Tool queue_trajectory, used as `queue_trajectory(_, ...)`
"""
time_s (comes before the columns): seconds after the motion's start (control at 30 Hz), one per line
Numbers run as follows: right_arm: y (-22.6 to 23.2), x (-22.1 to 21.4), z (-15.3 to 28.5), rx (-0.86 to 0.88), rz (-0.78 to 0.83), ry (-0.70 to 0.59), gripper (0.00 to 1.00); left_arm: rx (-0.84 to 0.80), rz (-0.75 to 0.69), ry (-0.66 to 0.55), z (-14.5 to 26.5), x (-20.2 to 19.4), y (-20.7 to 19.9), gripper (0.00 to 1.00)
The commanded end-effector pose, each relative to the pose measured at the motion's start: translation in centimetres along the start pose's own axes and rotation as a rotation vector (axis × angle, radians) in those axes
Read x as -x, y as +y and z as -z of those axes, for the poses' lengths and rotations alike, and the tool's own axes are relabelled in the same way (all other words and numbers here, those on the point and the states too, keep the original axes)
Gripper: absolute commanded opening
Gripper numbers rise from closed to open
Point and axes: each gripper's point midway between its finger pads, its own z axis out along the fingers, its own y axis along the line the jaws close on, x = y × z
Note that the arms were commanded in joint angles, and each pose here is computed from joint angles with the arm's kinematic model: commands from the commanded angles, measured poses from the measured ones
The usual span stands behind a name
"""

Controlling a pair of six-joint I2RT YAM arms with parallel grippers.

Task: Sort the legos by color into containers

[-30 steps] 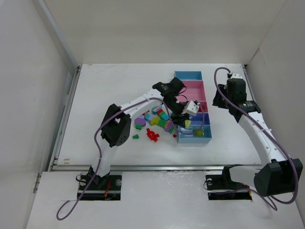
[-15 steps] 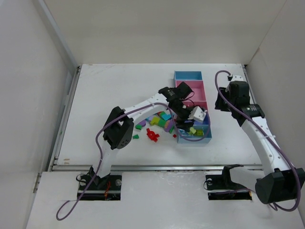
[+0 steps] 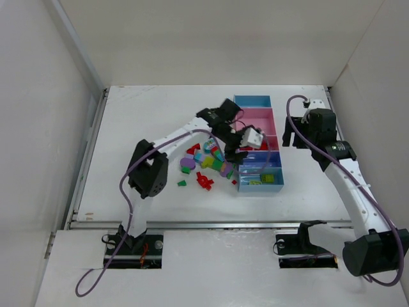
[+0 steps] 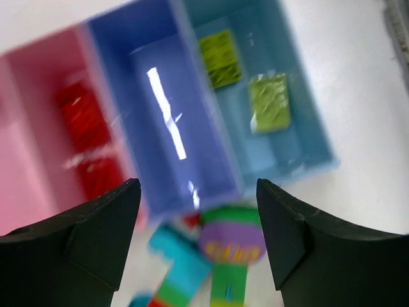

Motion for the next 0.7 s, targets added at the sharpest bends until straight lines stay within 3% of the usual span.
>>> queue_trajectory(0.0, 2.5, 5.8, 1.5, 0.138, 0.062, -0.195, 0.9, 0.195, -0.012, -0.1, 9.8, 3.2, 2.2, 0.7)
queue_trajectory(0.03, 3.0, 5.7, 0.7, 0.164, 0.09, -0.187, 0.95, 0.259, 0.022, -0.098, 12.7, 1.9, 2.6, 0.7)
queue_trajectory(0.2, 9.3, 8.1, -0.7, 0.333, 0.202, -0.246, 0.95, 0.457, 0.281, -0.145, 21.0, -4.6, 2.6, 0.69)
queue_trajectory(0.23, 12.3, 9.0, -0.2, 0.395, 0.247, -0.282, 0.95, 0.491, 0.344, -0.154, 22.0, -5.9, 2.3, 0.69)
queue_trajectory(0.33, 18.6, 6.5, -2.2, 0.528, 0.428, -0.214, 0.95, 0.643, 0.439, -0.141, 25.1, -10.8, 0.9, 0.66)
queue_trajectory(0.4, 22.2, 4.8, -4.2, 0.617, 0.576, -0.154, 0.95, 0.709, 0.485, -0.12, 26.2, -13.3, -0.5, 0.59)
queue_trajectory(0.47, 25.5, 3.2, -4.4, 0.718, 0.653, -0.095, 0.91, 0.733, 0.521, -0.103, 26.5, -14.9, -1.1, 0.53)
queue_trajectory(0.5, 26.5, 0.8, -6.6, 0.741, 0.701, -0.022, 0.87, 0.743, 0.558, -0.105, 26.7, -15.7, -1.7, 0.49)
queue_trajectory(0.53, 27.3, -0.1, -7.1, 0.766, 0.718, 0.011, 0.74, 0.743, 0.558, -0.105, 26.7, -15.7, -1.7, 0.46)
queue_trajectory(0.6, 28.7, -2.3, -8.4, 0.819, 0.728, 0.114, 0.58, 0.745, 0.573, -0.102, 26.2, -16.7, -2.1, 0.36)
queue_trajectory(0.63, 28.9, -2.9, -8.9, 0.827, 0.728, 0.144, 0.53, 0.747, 0.581, -0.106, 26.0, -17.0, -2.1, 0.33)
queue_trajectory(0.67, 28.8, -3.4, -9.6, 0.813, 0.732, 0.167, 0.56, 0.751, 0.605, -0.12, 25.7, -17.2, -2.2, 0.3)
